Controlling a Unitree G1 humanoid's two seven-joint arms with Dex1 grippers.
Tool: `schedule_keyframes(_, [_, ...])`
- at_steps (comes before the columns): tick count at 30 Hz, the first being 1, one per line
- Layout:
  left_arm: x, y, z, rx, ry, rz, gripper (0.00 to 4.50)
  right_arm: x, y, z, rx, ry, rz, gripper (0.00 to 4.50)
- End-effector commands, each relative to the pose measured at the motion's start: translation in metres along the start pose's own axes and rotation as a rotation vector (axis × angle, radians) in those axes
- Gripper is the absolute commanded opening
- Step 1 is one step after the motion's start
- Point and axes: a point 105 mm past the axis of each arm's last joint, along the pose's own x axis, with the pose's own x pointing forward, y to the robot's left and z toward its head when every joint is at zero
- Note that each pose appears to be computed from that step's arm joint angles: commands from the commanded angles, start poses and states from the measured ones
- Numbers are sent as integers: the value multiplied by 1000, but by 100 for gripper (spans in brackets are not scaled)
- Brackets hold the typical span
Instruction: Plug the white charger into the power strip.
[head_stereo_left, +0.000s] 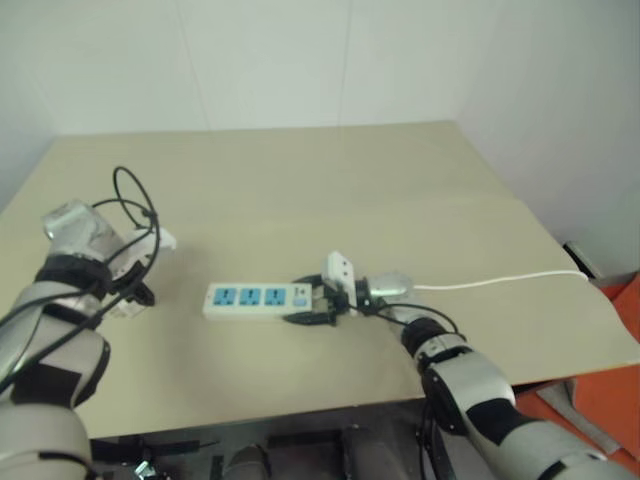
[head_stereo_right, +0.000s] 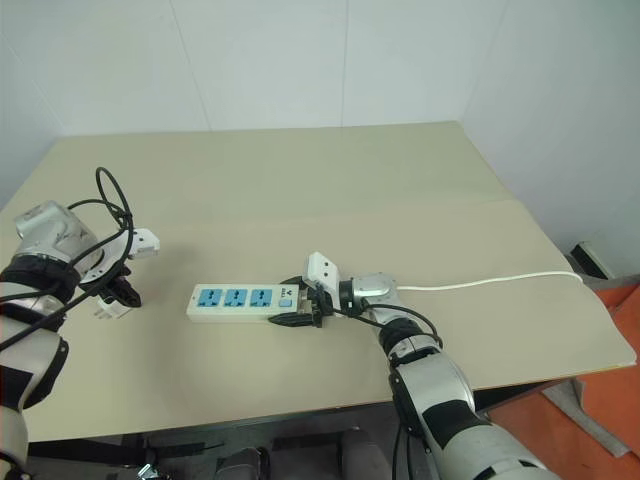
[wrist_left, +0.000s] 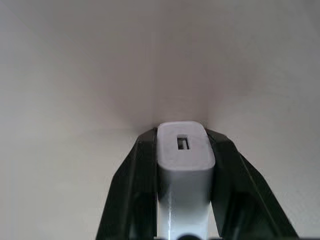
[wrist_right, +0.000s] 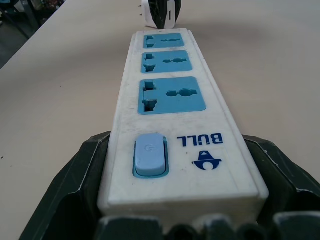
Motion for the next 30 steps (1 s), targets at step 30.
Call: schedule_keyframes(30, [-122, -130, 96, 532, -1444, -321, 102, 18, 9, 3, -28, 7, 50, 343])
